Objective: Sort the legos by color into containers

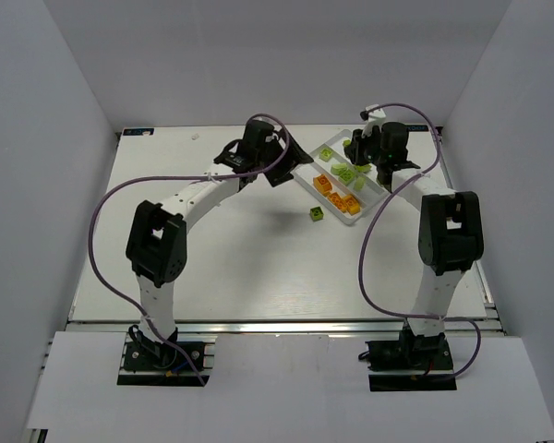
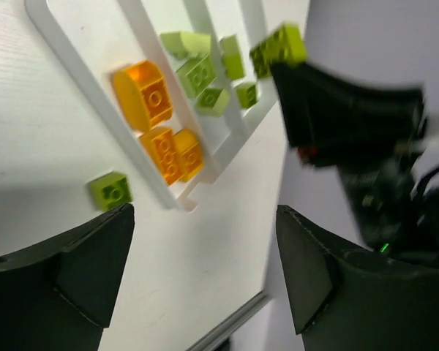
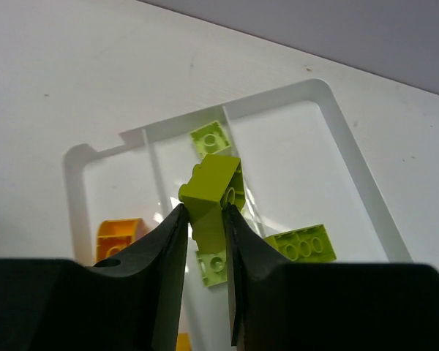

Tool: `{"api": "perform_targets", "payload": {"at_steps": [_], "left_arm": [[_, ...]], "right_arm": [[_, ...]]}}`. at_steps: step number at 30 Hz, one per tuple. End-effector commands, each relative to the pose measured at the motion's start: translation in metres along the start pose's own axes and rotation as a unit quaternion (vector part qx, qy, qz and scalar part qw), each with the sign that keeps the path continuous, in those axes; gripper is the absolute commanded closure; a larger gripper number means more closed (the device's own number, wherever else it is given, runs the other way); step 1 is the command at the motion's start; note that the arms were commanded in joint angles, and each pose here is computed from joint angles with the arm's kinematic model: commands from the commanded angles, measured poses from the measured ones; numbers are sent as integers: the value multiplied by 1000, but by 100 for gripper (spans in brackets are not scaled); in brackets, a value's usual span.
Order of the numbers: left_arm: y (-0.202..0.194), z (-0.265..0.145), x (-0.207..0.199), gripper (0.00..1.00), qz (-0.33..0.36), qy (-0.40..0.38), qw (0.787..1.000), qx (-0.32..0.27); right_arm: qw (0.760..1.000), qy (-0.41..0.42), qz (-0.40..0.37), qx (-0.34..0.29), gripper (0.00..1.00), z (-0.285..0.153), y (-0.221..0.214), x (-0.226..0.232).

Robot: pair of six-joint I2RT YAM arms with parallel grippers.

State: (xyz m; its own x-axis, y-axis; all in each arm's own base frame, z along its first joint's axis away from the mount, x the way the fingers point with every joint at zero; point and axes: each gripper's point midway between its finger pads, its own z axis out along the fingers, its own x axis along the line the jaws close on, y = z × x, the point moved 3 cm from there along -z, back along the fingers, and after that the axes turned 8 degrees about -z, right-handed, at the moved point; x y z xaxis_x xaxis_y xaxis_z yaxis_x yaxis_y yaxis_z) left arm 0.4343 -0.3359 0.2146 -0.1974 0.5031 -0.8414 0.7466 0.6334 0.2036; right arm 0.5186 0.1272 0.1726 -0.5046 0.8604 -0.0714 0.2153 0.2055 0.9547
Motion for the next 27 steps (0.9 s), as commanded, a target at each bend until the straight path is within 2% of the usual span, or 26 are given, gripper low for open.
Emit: {"api": "perform_targets", "payload": {"at_steps": [1,5,9,12,13,16,21,23,27], "left_arm": [[-25,-9,47,14,91,99,989,64],[-58,-5,65,14,128,136,973,134],[-78,3,76,13,154,157,962,163],[-92,8,78,12,154,154,960,177],[-97,12,79,12,156,154,959,181],[-95,16,76,12,155,155,959,179],[-100,28,87,13,158,170,956,179],[-101,32,90,14,162,178,955,171],[-99,44,96,18,172,196,953,154]], "right_arm": [[998,-40,-38,7,98,13,10,-32],[997,-55,-53,24,92,28,3,-51],[995,-63,-75,33,81,39,-6,-60],[994,-63,-80,39,55,42,-9,-64],[994,-70,-79,42,38,41,-11,-67],[994,-67,-71,41,24,36,-12,-69],[998,-37,-35,25,24,11,0,-60],[1000,-2,-20,0,26,-7,15,-50],[997,68,5,-23,27,-44,11,-23]]}}
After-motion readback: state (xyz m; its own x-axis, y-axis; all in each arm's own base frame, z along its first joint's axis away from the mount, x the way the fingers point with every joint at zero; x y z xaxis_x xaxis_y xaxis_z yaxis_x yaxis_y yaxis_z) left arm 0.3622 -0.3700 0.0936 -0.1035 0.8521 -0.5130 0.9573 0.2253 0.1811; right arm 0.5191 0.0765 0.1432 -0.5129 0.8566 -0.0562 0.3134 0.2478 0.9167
